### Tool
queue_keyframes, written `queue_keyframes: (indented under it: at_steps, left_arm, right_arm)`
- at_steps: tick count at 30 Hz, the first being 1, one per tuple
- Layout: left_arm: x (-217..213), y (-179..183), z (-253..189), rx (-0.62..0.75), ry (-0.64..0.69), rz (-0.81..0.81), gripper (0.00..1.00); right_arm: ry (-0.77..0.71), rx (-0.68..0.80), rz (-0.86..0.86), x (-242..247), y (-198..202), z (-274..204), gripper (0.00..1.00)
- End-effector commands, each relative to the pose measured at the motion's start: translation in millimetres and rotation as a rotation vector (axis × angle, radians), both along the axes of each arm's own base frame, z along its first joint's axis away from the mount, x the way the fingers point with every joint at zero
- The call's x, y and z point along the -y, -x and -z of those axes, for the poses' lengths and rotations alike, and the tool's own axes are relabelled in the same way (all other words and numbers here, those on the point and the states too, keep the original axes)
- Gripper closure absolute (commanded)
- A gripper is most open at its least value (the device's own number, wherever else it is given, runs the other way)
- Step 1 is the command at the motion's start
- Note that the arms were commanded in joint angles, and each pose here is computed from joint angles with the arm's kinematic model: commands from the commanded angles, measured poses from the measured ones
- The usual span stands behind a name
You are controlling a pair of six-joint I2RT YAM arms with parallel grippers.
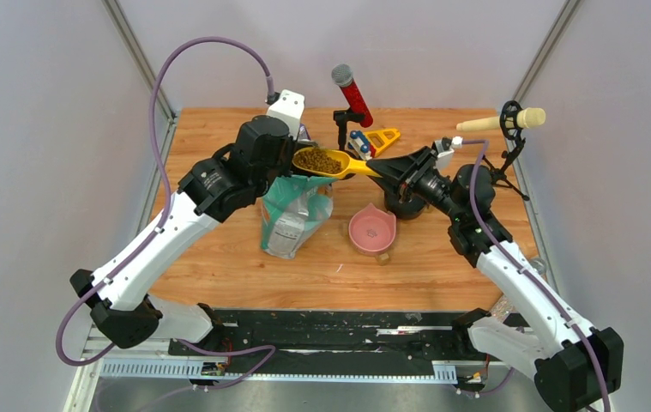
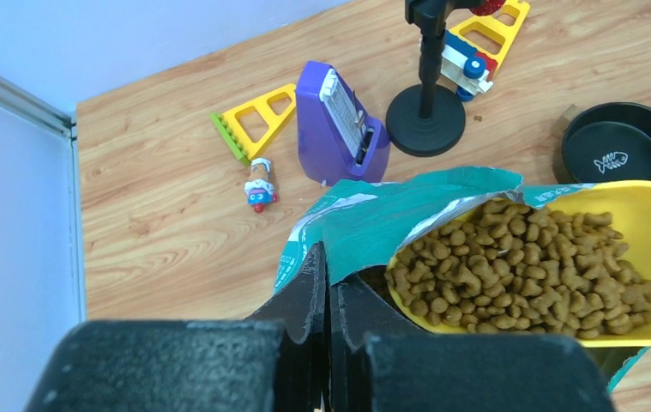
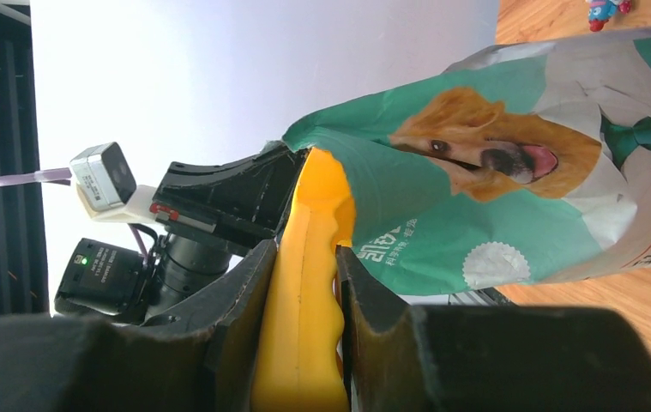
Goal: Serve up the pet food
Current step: Collect the pet food from the pet food bag.
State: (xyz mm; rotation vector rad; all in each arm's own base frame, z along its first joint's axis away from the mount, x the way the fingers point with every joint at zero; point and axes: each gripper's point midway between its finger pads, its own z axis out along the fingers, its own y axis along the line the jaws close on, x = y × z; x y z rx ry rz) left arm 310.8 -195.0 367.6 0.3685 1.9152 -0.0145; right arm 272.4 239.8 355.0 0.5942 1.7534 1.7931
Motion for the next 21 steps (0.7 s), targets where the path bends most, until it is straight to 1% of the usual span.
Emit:
queue_keyframes:
  at_steps: [1,9,21]
  left_arm:
    - [-27.2,10.1,-55.9,0.146,0.125,-0.077,1.0]
    - [-22.8,9.9,-54.4,0.143,0.119,-0.051,1.0]
    - [-25.7,9.4,-54.2,0.147,0.106,-0.061,1.0]
  right_arm:
    - [0.002,0.098,0.082,15.6,-3.5,-38.4,1.0]
    - [0.018,0.124,0.126,23.9,-0.7,-52.1,1.0]
    - [0.008,0.174,0.158,33.4,10.9,-71.9,1.0]
